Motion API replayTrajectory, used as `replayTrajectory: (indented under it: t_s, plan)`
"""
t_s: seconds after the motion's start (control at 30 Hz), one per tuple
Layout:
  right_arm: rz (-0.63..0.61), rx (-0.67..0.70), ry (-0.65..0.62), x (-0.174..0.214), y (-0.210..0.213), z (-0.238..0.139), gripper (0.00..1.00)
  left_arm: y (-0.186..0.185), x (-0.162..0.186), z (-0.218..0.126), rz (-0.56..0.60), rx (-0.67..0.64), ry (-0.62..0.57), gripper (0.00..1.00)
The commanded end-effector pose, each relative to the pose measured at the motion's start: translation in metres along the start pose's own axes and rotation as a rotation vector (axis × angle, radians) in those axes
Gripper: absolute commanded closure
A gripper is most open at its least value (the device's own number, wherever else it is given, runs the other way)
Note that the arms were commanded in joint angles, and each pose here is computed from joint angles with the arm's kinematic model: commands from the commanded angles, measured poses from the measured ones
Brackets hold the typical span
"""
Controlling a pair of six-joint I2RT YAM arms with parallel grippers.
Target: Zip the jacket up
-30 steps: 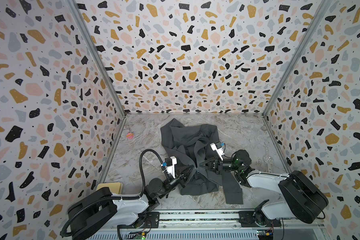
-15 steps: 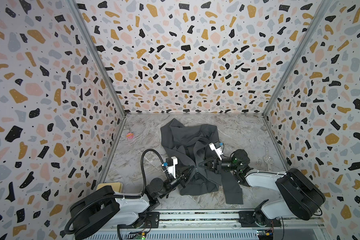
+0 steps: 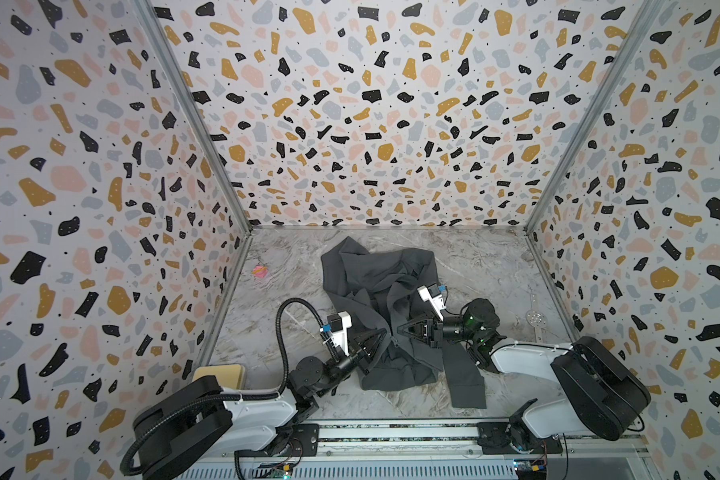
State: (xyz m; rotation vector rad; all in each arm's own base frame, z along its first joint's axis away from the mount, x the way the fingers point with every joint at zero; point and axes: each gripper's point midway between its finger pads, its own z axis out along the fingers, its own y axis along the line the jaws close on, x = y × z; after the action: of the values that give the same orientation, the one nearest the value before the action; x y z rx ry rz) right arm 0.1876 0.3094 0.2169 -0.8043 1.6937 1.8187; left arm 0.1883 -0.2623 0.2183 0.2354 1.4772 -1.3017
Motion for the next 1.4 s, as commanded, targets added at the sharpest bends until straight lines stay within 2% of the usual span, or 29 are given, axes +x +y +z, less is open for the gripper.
replayTrajectory:
  t_s: [0.0,0.6,1.37]
  plan:
    - [-0.081,-0.04,-0.008,-0.0118,0.0168,0.0024,1.0,-0.0132,-0.0181,-0.0011,0.004,0.057,-0.073,1.0]
    - [-0.073,-0.028,-0.008,-0.0099,0.0128,0.0028,1.0,-0.01,-0.0202,-0.0098,0.002,0.046,-0.088,1.0]
    - [-0.08,-0.042,-0.012,-0.0131,0.014,0.007,1.0,-0.01,-0.012,-0.0039,-0.016,0.059,-0.058,1.0]
